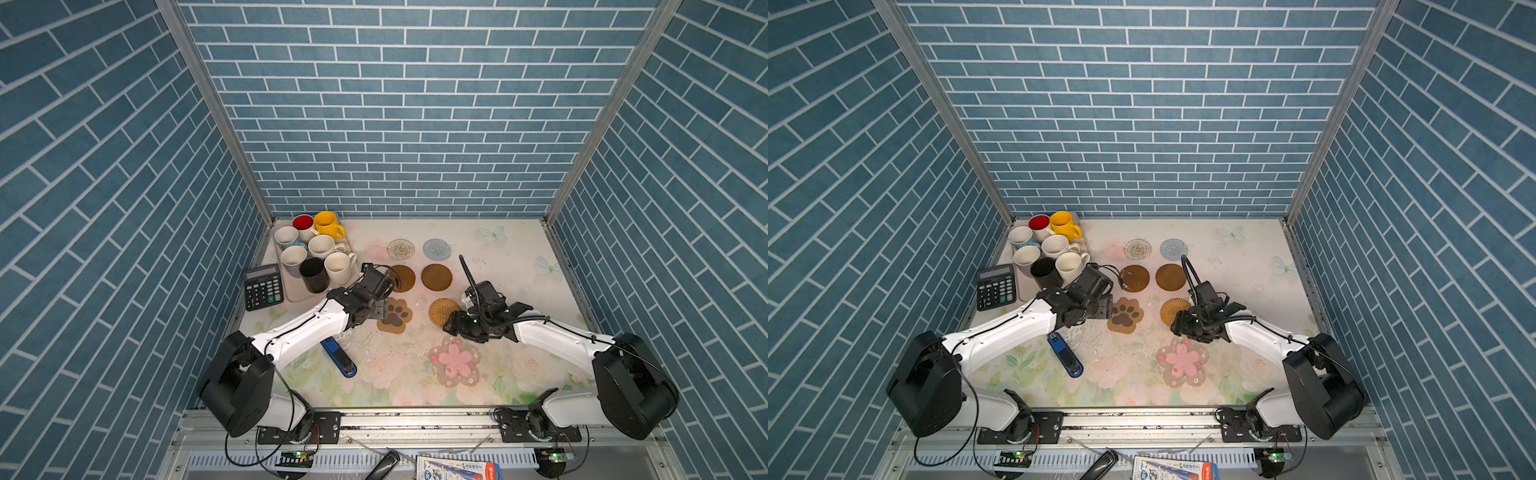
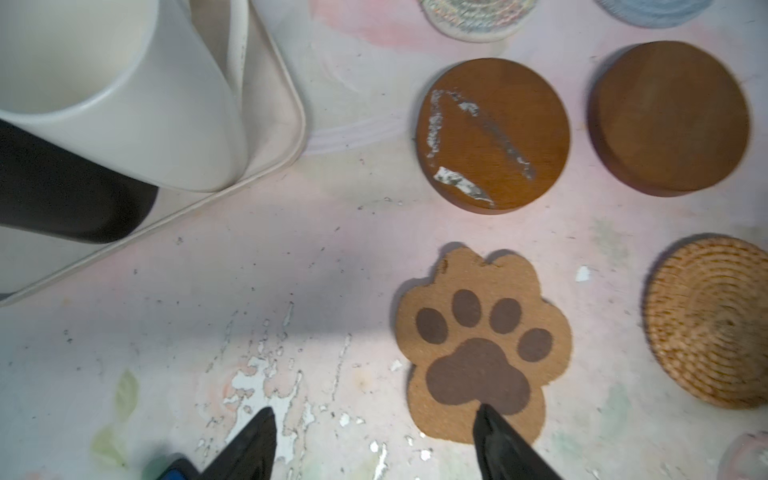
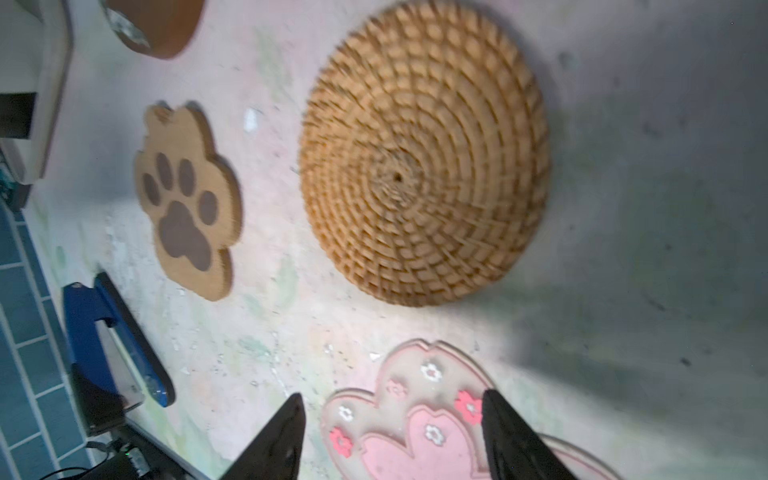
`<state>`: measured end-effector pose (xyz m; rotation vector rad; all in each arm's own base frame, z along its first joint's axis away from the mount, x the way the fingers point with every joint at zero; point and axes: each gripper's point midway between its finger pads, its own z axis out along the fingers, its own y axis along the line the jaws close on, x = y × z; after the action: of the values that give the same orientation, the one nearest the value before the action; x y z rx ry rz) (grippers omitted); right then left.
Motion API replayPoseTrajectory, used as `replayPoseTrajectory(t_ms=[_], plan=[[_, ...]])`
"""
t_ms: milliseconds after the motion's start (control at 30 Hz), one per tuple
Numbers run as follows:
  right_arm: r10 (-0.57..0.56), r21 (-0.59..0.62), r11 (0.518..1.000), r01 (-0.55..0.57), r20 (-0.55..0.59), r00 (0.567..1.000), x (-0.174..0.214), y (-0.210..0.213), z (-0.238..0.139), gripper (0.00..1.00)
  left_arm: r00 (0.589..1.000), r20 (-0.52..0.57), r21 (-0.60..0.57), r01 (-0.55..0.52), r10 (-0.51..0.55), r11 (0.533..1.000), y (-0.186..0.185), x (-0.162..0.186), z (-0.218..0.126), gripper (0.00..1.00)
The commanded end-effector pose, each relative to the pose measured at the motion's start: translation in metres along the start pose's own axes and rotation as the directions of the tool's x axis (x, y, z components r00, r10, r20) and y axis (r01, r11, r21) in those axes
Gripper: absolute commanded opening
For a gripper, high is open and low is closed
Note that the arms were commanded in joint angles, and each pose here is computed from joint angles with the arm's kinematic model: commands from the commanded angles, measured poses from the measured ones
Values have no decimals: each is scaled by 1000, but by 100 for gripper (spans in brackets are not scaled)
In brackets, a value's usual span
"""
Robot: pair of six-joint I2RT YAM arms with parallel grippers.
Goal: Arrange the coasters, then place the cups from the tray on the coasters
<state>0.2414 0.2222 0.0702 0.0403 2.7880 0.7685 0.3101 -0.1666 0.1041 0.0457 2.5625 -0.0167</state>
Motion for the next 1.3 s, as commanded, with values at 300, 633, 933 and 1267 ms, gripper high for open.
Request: replayPoseTrajectory(t_ms=[300,633,933,1267], plan=[[-63,-175,981,88,146,987,-88,39,-44,67,999,7,-150,-44,46,988,0,-74,45,66],[-83,-182,977,112,162,983,-107,33,-35,67,997,-59,-249,-57,44,967,9,-108,92,64],[-84,-249,960,127,178,980,-103,42,-40,63,993,-107,-313,-89,58,946,15,-119,124,53],[-76,-264,957,119,169,983,-99,41,-30,61,983,-180,-393,-112,43,912,38,-116,142,41]])
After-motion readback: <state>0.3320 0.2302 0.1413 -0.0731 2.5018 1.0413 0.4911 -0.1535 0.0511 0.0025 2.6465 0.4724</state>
